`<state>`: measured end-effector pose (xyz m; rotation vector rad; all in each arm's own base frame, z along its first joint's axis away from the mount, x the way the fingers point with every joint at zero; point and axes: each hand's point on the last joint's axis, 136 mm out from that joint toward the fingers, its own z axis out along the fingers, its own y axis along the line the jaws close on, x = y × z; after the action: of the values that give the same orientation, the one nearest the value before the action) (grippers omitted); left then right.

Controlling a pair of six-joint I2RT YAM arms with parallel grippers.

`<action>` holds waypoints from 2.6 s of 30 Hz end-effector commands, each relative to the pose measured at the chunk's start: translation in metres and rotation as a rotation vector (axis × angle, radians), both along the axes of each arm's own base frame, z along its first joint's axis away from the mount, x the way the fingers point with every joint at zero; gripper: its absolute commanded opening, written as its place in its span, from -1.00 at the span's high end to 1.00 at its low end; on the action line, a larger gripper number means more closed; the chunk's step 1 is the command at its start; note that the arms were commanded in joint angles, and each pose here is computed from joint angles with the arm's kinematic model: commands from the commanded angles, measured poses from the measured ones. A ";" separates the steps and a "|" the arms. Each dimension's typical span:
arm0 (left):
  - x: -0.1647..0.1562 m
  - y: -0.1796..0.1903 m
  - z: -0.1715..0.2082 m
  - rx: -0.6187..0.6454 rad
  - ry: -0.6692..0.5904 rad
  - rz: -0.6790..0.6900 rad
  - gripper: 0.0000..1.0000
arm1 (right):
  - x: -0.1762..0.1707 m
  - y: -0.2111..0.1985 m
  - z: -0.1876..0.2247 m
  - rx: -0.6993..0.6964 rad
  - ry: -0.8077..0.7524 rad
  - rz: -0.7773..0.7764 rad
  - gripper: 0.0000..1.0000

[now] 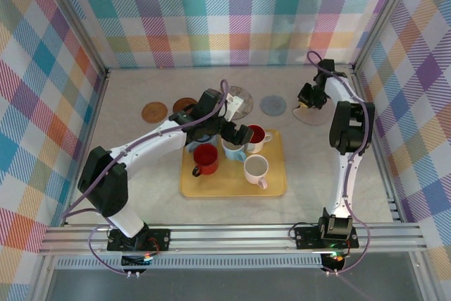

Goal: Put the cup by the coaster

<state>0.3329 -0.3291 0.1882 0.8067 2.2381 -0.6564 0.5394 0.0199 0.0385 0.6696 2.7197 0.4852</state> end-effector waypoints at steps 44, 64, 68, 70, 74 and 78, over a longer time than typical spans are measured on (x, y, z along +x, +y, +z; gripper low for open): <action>0.018 -0.008 0.017 -0.033 -0.014 -0.001 -0.99 | 0.033 -0.002 0.003 -0.011 -0.047 -0.079 -0.33; 0.018 -0.004 0.044 -0.073 -0.066 0.022 -0.99 | 0.022 0.014 0.072 -0.022 -0.203 0.080 -1.00; 0.019 0.001 0.058 -0.081 -0.097 0.047 -0.99 | 0.009 0.024 0.096 -0.049 -0.255 0.149 -0.98; 0.018 0.005 0.066 -0.081 -0.113 0.060 -0.99 | -0.001 0.031 0.109 -0.062 -0.284 0.187 -0.97; 0.017 0.015 0.081 -0.078 -0.148 0.093 -0.99 | -0.020 0.046 0.132 -0.079 -0.351 0.254 -0.98; 0.011 0.031 0.094 -0.055 -0.178 0.127 -1.00 | -0.047 0.069 0.156 -0.045 -0.411 0.344 -0.98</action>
<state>0.3451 -0.3133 0.2508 0.7148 2.1227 -0.5973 0.5028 0.0720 0.1732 0.2062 2.4943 0.5083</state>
